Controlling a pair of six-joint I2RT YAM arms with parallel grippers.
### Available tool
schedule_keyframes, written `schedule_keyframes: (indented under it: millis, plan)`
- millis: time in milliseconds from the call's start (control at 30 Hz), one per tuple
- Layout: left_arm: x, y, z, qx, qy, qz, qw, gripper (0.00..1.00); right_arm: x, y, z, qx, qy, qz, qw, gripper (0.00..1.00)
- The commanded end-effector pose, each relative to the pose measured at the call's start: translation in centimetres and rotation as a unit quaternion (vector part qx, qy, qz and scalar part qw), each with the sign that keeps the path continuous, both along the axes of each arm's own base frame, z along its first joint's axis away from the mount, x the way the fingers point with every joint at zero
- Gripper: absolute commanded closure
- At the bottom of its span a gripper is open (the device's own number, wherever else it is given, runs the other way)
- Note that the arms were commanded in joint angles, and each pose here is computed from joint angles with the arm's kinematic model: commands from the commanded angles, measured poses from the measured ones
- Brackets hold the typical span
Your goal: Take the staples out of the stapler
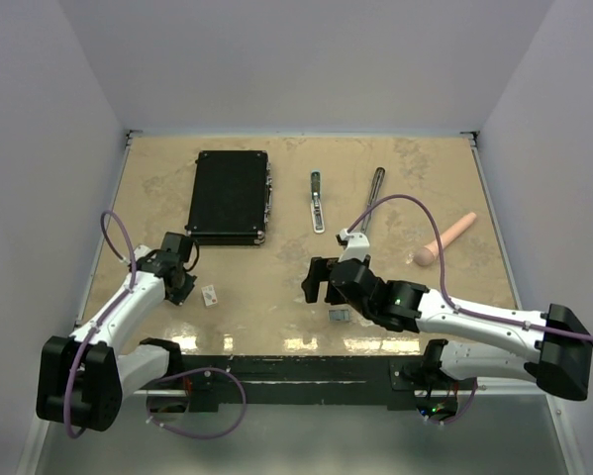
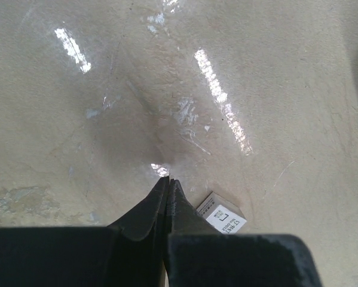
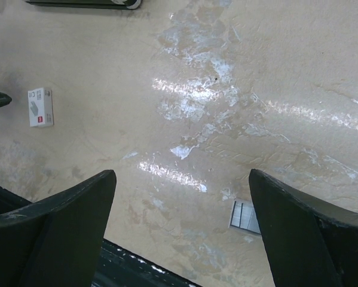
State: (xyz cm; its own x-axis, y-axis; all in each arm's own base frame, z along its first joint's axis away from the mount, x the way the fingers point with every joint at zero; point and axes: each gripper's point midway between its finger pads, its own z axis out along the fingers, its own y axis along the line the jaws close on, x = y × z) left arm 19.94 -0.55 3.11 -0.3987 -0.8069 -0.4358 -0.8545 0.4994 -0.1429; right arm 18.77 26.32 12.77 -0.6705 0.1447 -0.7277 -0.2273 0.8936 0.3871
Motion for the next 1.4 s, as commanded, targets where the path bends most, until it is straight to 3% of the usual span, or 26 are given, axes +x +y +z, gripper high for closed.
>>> schedule_keyframes:
  millis: [0, 567, 767, 1100, 1367]
  plan:
    - [-0.1, -0.4, -0.2, -0.018, 0.001, 0.026, 0.999, 1.00, 0.7, -1.0, 0.5, -0.008, -0.022, -0.021, 0.999, 0.01]
    - [-1.2, -2.8, -2.3, -0.081, 0.062, 0.026, 0.994, 1.00, 1.2, -1.7, -0.7, -0.029, -0.010, -0.059, 0.998, 0.01]
    - [-2.5, -3.9, -4.1, -0.108, 0.091, 0.021, 0.990, 1.00, 1.4, -3.7, -2.0, -0.063, 0.023, -0.103, 0.992, 0.01]
    - [-3.8, -7.2, -4.0, -0.156, 0.089, -0.008, 0.984, 1.00, 1.3, -7.2, -6.5, -0.041, 0.109, -0.076, 0.990, 0.04]
    - [-4.8, -9.8, -3.9, -0.183, 0.090, -0.033, 0.978, 1.00, -0.2, -5.6, -8.0, -0.012, 0.156, -0.042, 0.987, 0.05]
